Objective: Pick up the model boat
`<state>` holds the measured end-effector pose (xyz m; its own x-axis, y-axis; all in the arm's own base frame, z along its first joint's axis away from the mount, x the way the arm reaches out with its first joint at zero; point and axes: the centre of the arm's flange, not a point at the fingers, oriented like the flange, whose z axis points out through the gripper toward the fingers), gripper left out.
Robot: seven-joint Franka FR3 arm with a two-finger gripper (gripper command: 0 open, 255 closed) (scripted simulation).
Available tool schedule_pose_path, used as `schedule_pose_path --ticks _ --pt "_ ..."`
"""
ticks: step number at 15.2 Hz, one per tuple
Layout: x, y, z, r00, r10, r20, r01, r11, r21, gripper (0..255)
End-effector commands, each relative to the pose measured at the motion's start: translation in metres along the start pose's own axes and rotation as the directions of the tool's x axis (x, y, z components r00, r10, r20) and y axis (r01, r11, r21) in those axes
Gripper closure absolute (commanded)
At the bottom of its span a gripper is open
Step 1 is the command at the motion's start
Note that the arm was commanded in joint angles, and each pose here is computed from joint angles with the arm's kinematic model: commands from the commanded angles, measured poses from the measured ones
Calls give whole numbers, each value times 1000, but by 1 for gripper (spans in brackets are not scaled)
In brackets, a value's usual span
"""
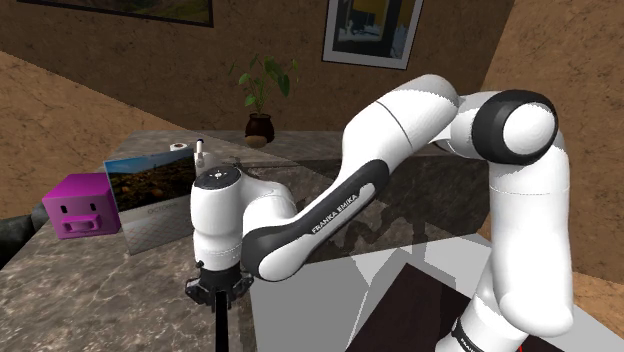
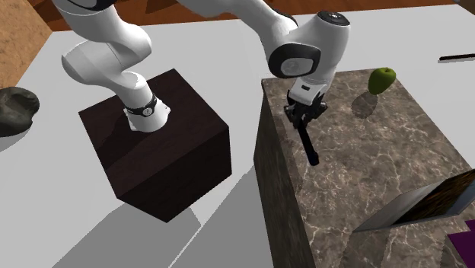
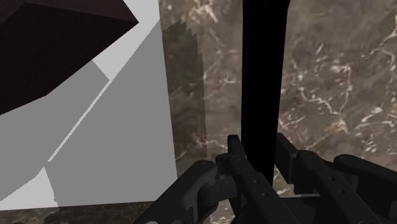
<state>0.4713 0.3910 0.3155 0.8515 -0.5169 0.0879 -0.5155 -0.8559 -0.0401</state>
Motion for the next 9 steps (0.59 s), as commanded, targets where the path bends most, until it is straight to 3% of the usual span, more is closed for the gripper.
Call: schedule_pose_path --ticks 1,9 --pt "1 0 -11 1000 0 0 0 1000 0 255" --pt "4 -1 -43 1000 0 0 0 1000 0 255"
